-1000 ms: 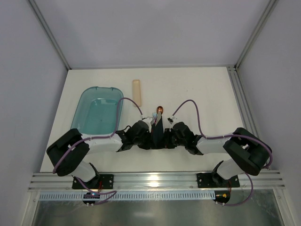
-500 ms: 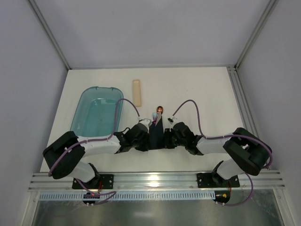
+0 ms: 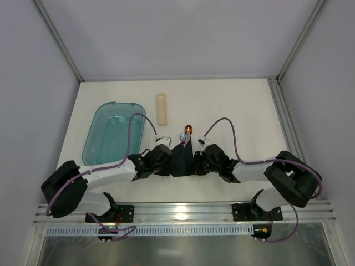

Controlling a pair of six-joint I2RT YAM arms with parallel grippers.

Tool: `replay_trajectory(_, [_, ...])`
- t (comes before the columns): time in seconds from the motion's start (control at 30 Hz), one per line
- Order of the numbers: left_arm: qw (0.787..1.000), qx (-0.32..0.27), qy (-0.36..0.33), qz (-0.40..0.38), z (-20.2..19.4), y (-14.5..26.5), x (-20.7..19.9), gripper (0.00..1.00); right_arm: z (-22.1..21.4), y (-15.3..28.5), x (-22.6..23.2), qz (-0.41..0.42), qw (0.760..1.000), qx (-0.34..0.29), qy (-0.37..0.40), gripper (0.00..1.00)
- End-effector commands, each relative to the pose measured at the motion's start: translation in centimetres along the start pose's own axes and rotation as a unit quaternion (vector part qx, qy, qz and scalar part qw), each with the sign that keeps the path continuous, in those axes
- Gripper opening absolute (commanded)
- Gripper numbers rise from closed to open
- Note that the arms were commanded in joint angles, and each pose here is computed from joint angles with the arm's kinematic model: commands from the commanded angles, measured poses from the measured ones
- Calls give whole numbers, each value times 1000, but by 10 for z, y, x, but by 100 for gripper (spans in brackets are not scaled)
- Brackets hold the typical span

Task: Place the utensils on the paper napkin and roll it up
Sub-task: Roll the napkin at the center of the board.

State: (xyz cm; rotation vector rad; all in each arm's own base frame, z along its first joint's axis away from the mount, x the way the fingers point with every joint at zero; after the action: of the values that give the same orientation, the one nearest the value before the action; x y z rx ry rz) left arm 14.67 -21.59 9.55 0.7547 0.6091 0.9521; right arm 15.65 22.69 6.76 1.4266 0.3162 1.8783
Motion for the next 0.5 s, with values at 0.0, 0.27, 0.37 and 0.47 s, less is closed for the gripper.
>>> replay_trajectory(0.0, [997, -30, 24, 64, 26, 12, 10, 39, -1, 2, -2, -8, 1000, -4, 8, 16])
replay_trajectory(0.27, [995, -89, 38, -6, 48, 15, -6, 49, 5, 3, 7, -1, 1000, -7, 15, 16])
replay_trajectory(0.37, [994, -102, 24, -44, 59, 18, -16, 45, 5, 3, 7, -3, 1000, -5, 15, 16])
replay_trajectory(0.47, [994, -94, -3, -55, 61, 9, -21, 44, 5, 1, 7, -3, 1000, -4, 15, 16])
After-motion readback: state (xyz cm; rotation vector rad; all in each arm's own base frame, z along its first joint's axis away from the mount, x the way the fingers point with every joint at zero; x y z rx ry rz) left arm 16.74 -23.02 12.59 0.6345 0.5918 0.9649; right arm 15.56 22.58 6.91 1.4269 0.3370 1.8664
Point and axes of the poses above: each gripper's point midway between its finger pads, its own y axis back along the fingers, its own x axis along the line the jaws close on, z = x × y, the point moved 8 cm from there along y, back along the fingers, and after that the axes turned 12 degrees about -y, right-handed, at the moved point
